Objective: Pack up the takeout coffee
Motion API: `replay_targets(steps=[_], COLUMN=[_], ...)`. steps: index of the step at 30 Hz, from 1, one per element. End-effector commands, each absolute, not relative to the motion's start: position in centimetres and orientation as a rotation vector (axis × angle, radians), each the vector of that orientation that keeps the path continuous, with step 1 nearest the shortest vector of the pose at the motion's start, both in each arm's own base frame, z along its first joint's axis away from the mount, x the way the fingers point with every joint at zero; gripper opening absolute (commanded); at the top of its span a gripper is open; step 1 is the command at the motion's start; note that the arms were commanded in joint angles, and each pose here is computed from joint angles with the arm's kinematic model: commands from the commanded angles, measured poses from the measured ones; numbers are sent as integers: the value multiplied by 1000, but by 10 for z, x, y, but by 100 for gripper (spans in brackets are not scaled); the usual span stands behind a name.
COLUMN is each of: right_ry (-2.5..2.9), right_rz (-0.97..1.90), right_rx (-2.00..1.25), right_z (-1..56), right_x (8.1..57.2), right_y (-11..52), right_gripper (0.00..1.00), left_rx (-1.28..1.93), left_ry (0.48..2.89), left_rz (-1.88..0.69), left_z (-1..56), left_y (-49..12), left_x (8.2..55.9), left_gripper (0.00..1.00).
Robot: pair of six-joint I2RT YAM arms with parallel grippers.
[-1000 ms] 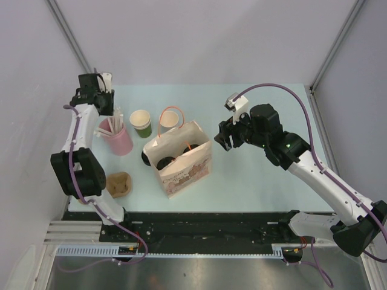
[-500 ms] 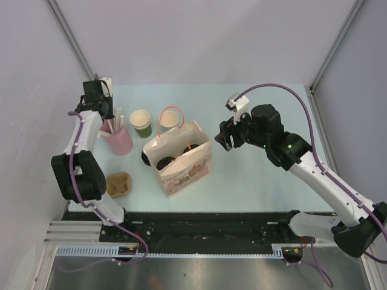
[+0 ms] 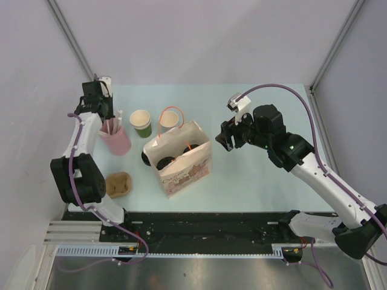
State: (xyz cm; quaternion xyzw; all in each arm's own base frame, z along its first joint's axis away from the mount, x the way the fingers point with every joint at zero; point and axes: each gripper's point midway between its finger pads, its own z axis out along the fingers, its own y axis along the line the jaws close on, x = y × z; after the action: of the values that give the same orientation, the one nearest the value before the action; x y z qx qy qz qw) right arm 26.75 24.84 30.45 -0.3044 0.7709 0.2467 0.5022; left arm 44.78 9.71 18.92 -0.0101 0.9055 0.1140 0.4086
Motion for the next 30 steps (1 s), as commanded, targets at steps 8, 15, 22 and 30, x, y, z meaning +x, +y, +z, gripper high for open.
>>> replay_targets(steps=[8,15,22,30], right_ry=[1749,1526,1208,1051], right_rz=[646,767,917,1010], right_rx=[-726,-726,-808,-829], right_z=[339,392,450,490], right_x=[255,250,232,232], right_y=[248,267,353,453], right_gripper=[65,65,71,100], left_rx=[-20,21,145,396], left_ry=[1945,1715,1576,1622], left_rz=[268,216,-74,-431], left_z=[322,415,489,478], left_y=[82,59,-4,-79], left_x=[408,358,307,259], left_gripper=[0,0,0,0])
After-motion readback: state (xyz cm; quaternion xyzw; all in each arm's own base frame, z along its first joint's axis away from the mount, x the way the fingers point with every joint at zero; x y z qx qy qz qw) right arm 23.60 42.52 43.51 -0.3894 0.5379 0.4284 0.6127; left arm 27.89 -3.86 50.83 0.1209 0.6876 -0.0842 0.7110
